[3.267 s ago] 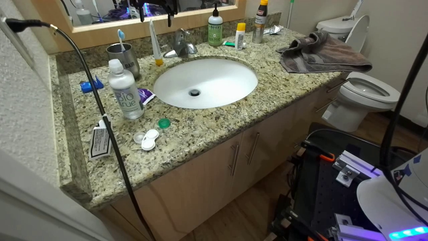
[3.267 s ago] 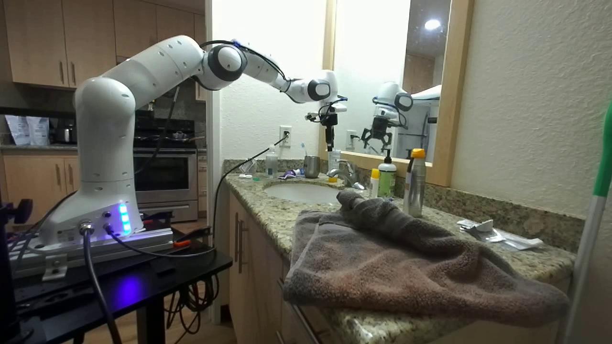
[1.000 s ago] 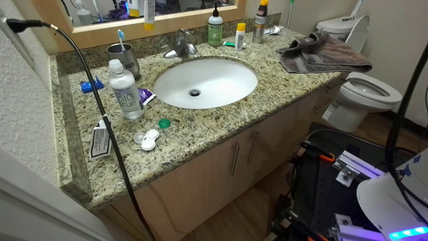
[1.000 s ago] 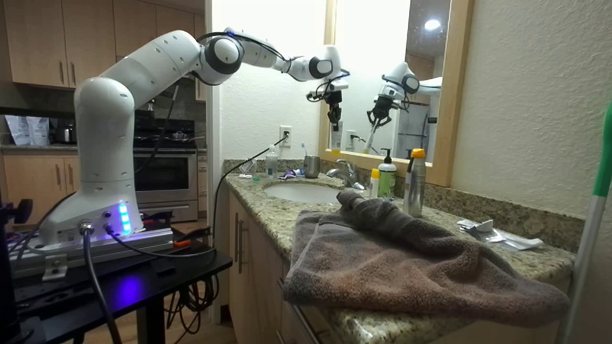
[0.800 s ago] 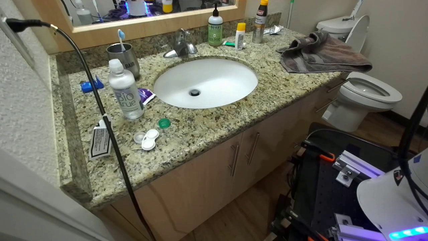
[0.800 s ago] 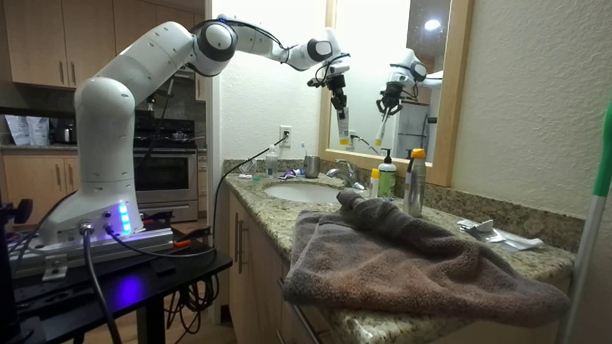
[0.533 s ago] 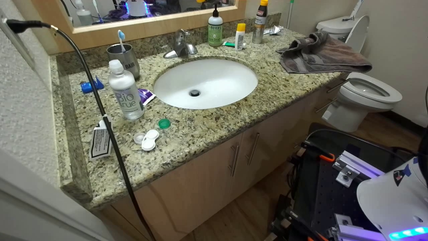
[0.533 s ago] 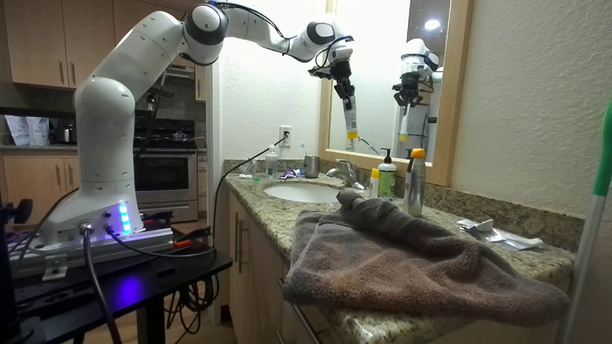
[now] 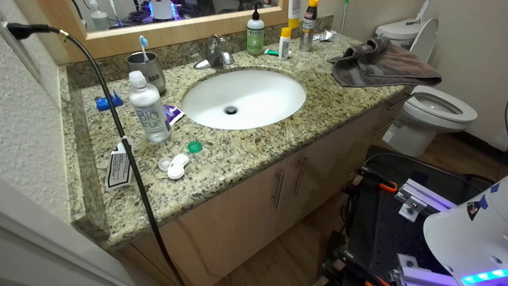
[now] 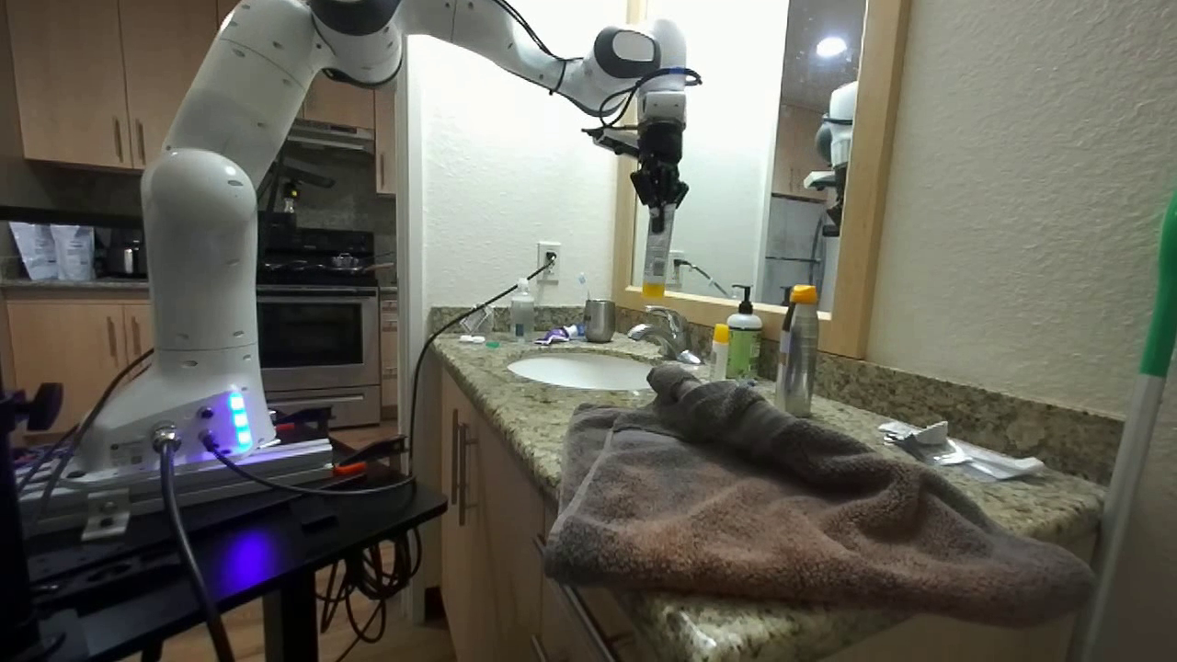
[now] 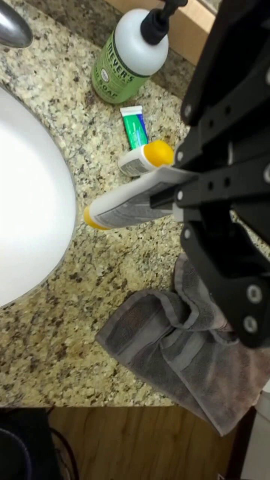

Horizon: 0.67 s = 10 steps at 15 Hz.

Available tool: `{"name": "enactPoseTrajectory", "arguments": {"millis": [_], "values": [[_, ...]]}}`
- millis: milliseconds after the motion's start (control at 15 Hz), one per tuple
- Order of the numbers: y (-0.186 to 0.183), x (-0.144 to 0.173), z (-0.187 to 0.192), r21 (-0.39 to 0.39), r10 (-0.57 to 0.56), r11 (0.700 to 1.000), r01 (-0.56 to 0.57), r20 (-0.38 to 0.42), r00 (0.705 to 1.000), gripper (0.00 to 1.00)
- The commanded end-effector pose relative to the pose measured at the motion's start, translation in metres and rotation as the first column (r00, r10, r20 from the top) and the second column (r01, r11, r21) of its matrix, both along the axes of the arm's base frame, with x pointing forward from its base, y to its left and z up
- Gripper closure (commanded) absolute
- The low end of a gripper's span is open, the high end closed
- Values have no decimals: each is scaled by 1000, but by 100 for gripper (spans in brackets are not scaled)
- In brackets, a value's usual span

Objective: Move the white tube to the right of the sink

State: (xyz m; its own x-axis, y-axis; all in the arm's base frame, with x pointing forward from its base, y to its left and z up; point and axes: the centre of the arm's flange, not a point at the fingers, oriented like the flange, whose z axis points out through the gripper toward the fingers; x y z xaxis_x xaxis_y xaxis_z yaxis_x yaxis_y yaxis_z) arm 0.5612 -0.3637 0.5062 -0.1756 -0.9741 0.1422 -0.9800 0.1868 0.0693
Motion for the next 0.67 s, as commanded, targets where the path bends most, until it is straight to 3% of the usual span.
{"name": "enactPoseTrajectory", "arguments": {"millis": [0,200,333,467,600], "values": [[0,-6,-1,15,-6,1000,6,4,1000,94],[5,-10,2,29,-3,1000,2,14,1000,94],[3,-12,-8,-2,-43,999,43,-2,999,99],[-15,-27,-25,-38,-129,991,128,-23,991,99],[-40,-43,-51,-20,-215,977,214,-71,974,99]]}}
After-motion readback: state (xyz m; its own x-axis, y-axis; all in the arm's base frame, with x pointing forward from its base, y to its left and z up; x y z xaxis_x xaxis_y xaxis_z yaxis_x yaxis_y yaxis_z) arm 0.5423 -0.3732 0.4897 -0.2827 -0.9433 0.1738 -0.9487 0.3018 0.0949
